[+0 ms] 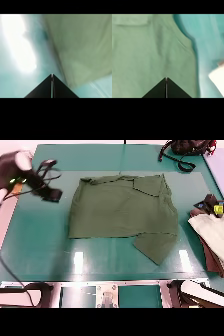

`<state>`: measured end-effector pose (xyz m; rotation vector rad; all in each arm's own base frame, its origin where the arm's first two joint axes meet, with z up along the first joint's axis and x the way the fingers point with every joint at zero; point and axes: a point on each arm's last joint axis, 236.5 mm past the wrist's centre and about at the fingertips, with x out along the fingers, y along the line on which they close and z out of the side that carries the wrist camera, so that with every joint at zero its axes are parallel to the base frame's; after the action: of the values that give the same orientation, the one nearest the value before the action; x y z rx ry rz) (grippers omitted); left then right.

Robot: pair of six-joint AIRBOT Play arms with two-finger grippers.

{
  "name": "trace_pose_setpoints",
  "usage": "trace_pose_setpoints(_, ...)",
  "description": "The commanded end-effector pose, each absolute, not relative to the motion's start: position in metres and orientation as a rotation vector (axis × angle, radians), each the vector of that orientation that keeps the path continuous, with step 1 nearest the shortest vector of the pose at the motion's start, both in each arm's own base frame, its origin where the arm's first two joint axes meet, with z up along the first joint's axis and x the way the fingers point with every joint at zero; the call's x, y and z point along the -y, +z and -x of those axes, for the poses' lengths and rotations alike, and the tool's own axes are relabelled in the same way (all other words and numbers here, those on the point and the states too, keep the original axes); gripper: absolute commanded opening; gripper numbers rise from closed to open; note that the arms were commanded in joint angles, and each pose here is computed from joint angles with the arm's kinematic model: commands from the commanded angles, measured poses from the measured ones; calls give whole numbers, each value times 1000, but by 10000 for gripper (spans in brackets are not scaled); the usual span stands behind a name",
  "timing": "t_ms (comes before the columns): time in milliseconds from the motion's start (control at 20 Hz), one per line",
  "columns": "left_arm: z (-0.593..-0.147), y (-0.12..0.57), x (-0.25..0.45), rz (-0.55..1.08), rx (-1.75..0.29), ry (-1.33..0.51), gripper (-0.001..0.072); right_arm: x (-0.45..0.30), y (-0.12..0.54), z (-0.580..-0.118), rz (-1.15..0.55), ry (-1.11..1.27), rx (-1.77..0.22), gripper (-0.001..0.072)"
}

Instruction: Fold the shirts.

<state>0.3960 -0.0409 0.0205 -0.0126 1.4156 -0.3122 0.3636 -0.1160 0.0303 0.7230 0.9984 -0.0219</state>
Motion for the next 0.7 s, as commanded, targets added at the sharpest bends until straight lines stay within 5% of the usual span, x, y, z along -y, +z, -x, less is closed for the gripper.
trace_pose_setpoints(0, -352, 3, 31, 403, -1420, -398, 22, 119, 10, -338, -754, -68, -1045, 21)
trace_pose_setpoints(100, -351, -13, 30, 552, -1363, -417, 26, 112, -2, -331, -775, -66, -1072, 21)
trace_pose_setpoints(150, -349, -26, 32, 571, -1354, -416, 248, 110, -6, -329, -783, -67, -1081, 21)
trace_pose_setpoints(200, -345, -40, 37, 595, -1372, -409, 393, 109, -10, -327, -790, -69, -1087, 22)
trace_pose_setpoints(650, -299, -109, 115, 645, -1587, -574, 392, 104, -19, -321, -807, -71, -1108, 392)
